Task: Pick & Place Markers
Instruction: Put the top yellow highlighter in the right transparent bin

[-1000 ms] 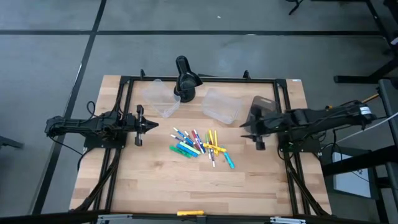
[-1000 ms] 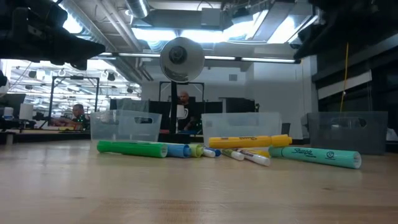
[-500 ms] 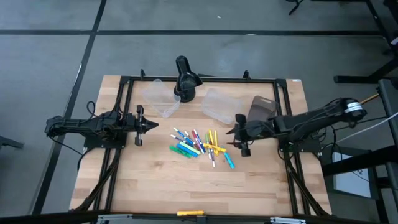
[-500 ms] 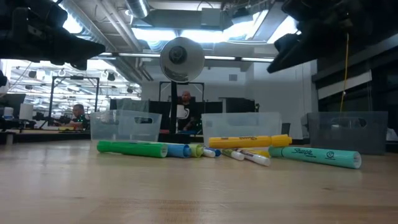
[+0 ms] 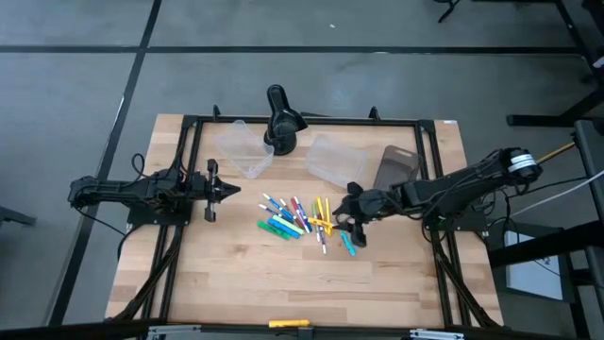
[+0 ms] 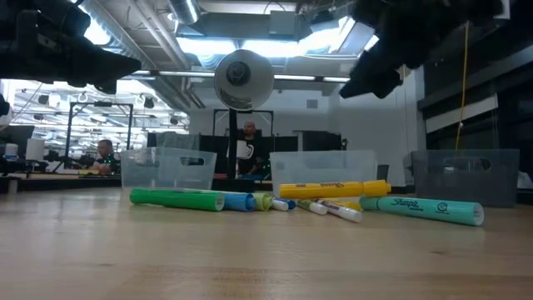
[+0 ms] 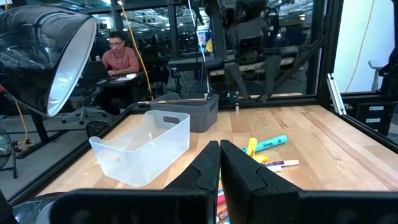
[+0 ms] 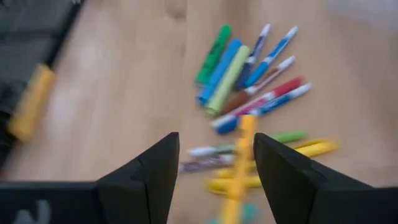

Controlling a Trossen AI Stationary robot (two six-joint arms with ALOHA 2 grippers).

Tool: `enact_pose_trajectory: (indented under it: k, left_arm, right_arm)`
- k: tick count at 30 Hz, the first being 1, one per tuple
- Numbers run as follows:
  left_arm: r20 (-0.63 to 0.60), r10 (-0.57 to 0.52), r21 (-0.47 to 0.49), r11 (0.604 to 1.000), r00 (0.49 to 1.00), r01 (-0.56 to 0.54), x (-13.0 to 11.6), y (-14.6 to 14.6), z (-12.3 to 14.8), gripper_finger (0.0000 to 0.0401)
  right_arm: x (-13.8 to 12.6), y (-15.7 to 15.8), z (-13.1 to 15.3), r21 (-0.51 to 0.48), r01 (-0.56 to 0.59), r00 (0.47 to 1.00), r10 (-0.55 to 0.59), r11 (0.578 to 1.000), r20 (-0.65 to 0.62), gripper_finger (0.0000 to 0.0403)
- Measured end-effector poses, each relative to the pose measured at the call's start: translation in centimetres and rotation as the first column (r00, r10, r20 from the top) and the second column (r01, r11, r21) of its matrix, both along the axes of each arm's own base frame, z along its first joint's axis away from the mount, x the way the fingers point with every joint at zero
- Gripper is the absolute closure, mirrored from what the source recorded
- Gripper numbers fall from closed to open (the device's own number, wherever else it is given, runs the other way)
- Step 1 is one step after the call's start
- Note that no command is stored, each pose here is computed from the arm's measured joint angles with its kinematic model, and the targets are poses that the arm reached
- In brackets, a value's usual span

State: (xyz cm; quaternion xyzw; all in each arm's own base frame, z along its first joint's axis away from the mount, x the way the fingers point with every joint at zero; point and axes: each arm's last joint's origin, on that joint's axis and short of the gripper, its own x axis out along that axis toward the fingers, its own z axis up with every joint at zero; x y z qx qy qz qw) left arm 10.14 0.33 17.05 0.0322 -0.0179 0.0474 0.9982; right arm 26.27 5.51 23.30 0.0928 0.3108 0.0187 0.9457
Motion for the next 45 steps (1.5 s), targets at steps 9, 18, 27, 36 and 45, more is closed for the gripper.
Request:
enact_pose_trajectory:
  k: [9, 18, 27, 36, 45]
  left_arm:
    - [0.0, 0.0, 0.0, 1.0, 1.0, 0.0, 0.0, 0.0, 0.0, 0.0388]
    - [0.0, 0.001, 0.0, 1.0, 1.0, -0.001, 0.0, 0.0, 0.0, 0.0393]
    - [0.0, 0.001, 0.0, 1.0, 1.0, -0.001, 0.0, 0.0, 0.0, 0.0391]
    - [0.0, 0.001, 0.0, 1.0, 1.0, -0.001, 0.0, 0.0, 0.0, 0.0389]
    - [0.0, 0.001, 0.0, 1.0, 1.0, -0.001, 0.0, 0.0, 0.0, 0.0392]
  right_arm:
    - [4.2, 0.4, 0.7, 0.057, 0.049, 0.992, -0.042, 0.997, -0.12, 0.0198]
    - [5.0, 0.5, -2.3, -0.066, 0.002, 0.956, -0.021, 0.998, -0.291, 0.0198]
    - [5.4, 0.2, -4.8, -0.211, 0.066, 0.916, -0.144, 0.975, -0.375, 0.0198]
    - [6.0, 0.2, -6.6, -0.242, 0.061, 0.899, -0.159, 0.968, -0.408, 0.0198]
    - [6.4, 0.3, -7.5, -0.236, 0.055, 0.896, -0.152, 0.97, -0.417, 0.0198]
